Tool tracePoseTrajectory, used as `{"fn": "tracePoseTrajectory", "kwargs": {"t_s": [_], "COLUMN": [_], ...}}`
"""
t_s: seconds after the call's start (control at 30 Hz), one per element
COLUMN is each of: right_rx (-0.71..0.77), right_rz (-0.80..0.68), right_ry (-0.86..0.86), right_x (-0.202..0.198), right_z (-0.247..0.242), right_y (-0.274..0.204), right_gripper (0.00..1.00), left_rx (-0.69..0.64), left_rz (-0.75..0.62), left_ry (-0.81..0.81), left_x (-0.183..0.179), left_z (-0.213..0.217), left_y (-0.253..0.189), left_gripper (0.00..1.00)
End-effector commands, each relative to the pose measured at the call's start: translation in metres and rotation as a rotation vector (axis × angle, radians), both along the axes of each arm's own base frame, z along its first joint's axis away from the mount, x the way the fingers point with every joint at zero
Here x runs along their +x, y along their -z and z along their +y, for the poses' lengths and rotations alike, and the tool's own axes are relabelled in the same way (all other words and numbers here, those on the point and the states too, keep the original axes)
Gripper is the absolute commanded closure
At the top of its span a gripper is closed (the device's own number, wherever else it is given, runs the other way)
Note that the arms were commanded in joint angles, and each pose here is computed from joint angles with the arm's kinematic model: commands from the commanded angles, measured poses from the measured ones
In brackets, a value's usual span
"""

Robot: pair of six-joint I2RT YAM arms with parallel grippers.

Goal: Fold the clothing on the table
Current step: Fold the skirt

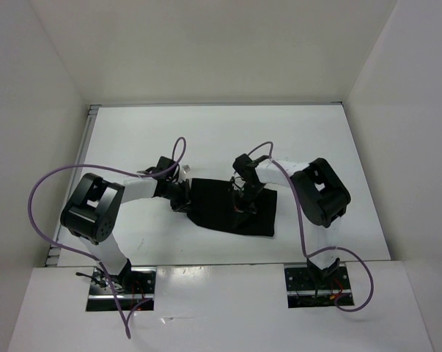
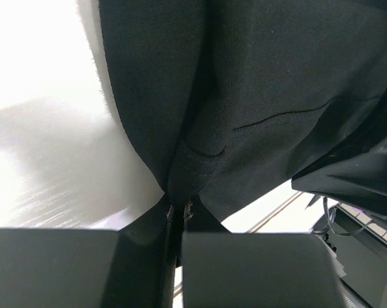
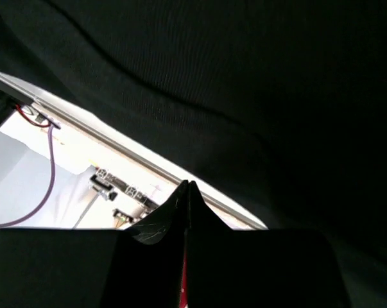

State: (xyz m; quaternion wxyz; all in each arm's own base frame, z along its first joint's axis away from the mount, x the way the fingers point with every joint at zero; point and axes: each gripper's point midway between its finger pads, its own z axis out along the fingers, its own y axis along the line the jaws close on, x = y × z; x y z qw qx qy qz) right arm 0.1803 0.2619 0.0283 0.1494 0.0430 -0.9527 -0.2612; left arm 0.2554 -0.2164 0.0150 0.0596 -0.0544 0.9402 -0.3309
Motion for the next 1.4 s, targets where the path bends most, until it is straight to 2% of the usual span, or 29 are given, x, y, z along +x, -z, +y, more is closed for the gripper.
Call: {"fn": "tracePoseTrajectory", "kwargs": {"t_s": [0.0,0.5,0.6,0.8,0.93,1.07,1.37], "right_rx": [0.087,0.053,0.014,-0.037,-0.045,-0.016,0.051], "right_rz": [-0.037,0.009,0.01,-0.009,-0.029,-0.048,-0.105], "right_ry": [-0.027,0.006,0.023,0.043,0.064,0.081,0.147], "right_x": [0.011,0.02,0.022,0.027,0.04,0.054,0.083], "right_z": [0.02,0.027,0.024,0.019,0.026,0.038,0.062], "right_y": [-0.008,0.03,0.041,0.05,0.05,0.045,0.027], "right_gripper": [1.0,1.0,1.0,1.0,1.0,1.0,1.0], "left_rx": [0.097,0.091,0.057,-0.12,-0.209,-0.244,-0.236], "left_rz": [-0.008,-0.024,-0.08,-0.276,-0.315,-0.316,-0.263], "left_ry": [0.018,0.018,0.02,0.051,0.077,0.108,0.139], "left_x": [-0.007,-0.008,0.004,0.022,0.022,0.017,0.015], "left_z": [0.015,0.016,0.009,-0.017,-0.028,-0.042,-0.057], "left_y": [0.009,-0.004,-0.033,-0.135,-0.168,-0.172,-0.144], "left_gripper": [1.0,1.0,1.0,1.0,1.0,1.0,1.0]}}
